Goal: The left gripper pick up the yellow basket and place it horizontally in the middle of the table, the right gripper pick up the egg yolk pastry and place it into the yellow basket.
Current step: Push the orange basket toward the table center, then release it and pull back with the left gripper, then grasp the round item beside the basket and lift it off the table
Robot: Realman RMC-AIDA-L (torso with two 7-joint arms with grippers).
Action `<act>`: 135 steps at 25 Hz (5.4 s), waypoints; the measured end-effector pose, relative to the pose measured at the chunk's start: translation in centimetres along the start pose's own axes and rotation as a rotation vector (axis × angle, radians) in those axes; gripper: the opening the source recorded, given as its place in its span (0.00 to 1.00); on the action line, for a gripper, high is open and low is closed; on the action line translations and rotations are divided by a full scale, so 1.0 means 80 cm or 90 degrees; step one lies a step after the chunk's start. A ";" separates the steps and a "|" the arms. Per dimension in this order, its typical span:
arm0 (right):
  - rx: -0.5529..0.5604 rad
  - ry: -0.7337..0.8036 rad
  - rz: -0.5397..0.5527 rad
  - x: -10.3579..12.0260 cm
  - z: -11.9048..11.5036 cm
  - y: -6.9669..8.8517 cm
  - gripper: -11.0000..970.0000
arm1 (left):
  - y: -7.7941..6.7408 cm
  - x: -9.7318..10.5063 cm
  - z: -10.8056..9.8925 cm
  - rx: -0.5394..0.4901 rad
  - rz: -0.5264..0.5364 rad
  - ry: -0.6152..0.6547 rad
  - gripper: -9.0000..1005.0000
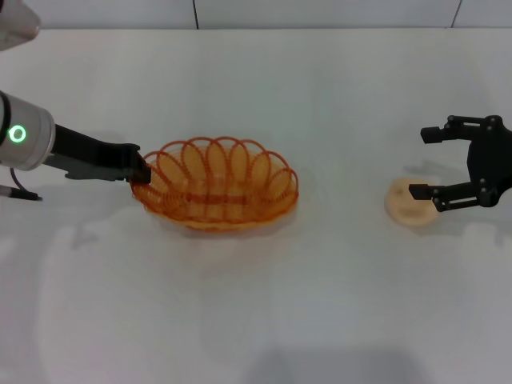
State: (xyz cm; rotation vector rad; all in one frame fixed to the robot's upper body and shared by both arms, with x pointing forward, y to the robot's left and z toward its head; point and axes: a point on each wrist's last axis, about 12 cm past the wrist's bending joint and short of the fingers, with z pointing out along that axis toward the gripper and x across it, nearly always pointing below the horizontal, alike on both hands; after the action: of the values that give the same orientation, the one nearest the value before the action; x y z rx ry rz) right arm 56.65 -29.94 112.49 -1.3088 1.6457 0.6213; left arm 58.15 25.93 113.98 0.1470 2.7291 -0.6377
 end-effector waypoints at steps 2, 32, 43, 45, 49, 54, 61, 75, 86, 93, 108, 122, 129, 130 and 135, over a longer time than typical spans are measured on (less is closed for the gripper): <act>0.000 0.001 0.002 0.002 -0.001 0.001 0.84 | 0.001 -0.001 0.000 -0.002 -0.001 -0.008 0.08; 0.003 0.006 0.011 0.011 -0.001 0.008 0.82 | -0.009 0.001 0.029 0.046 -0.018 -0.047 0.09; 0.006 0.006 0.012 0.011 -0.002 0.006 0.82 | -0.010 0.004 0.028 0.055 -0.026 -0.027 0.31; 0.006 0.006 0.017 0.011 -0.003 0.006 0.82 | -0.009 0.004 0.022 0.053 -0.023 -0.015 0.39; 0.006 0.005 0.026 0.010 -0.004 0.006 0.82 | 0.002 -0.005 -0.016 0.051 -0.002 -0.038 0.56; 0.004 0.011 0.062 0.007 -0.011 0.001 0.81 | 0.012 -0.016 -0.057 0.047 0.122 -0.097 0.66; -0.025 0.044 0.124 -0.006 -0.017 -0.010 0.81 | 0.012 -0.011 -0.088 0.131 0.347 -0.257 0.71; -0.076 0.210 0.180 -0.048 0.036 -0.022 0.80 | 0.029 0.054 -0.057 0.207 0.605 -0.279 0.74; -0.058 0.226 0.161 -0.051 0.048 -0.026 0.80 | 0.053 0.102 -0.042 0.218 0.623 -0.268 0.76; -0.029 0.285 0.167 -0.051 0.053 -0.036 0.79 | 0.046 0.109 -0.035 0.233 0.648 -0.245 0.89; -0.024 0.327 0.124 -0.051 0.069 -0.036 0.79 | 0.045 0.110 -0.032 0.231 0.652 -0.241 0.88; -0.028 0.332 0.107 -0.053 0.071 -0.035 0.35 | 0.042 0.107 -0.031 0.236 0.656 -0.240 0.88; -0.032 0.331 0.107 -0.054 0.071 -0.035 0.10 | 0.042 0.106 -0.031 0.237 0.654 -0.245 0.88; -0.032 0.331 0.107 -0.054 0.071 -0.035 0.09 | 0.042 0.106 -0.031 0.237 0.654 -0.246 0.88; -0.041 0.319 0.103 -0.061 0.070 -0.035 0.05 | 0.043 0.105 -0.033 0.236 0.652 -0.248 0.88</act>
State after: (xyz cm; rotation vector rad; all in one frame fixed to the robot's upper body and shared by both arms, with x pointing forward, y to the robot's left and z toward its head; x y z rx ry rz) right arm 61.26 -23.82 114.65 -1.4676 2.1697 0.4635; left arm 50.05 30.36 111.88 1.2437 1.7783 -0.7141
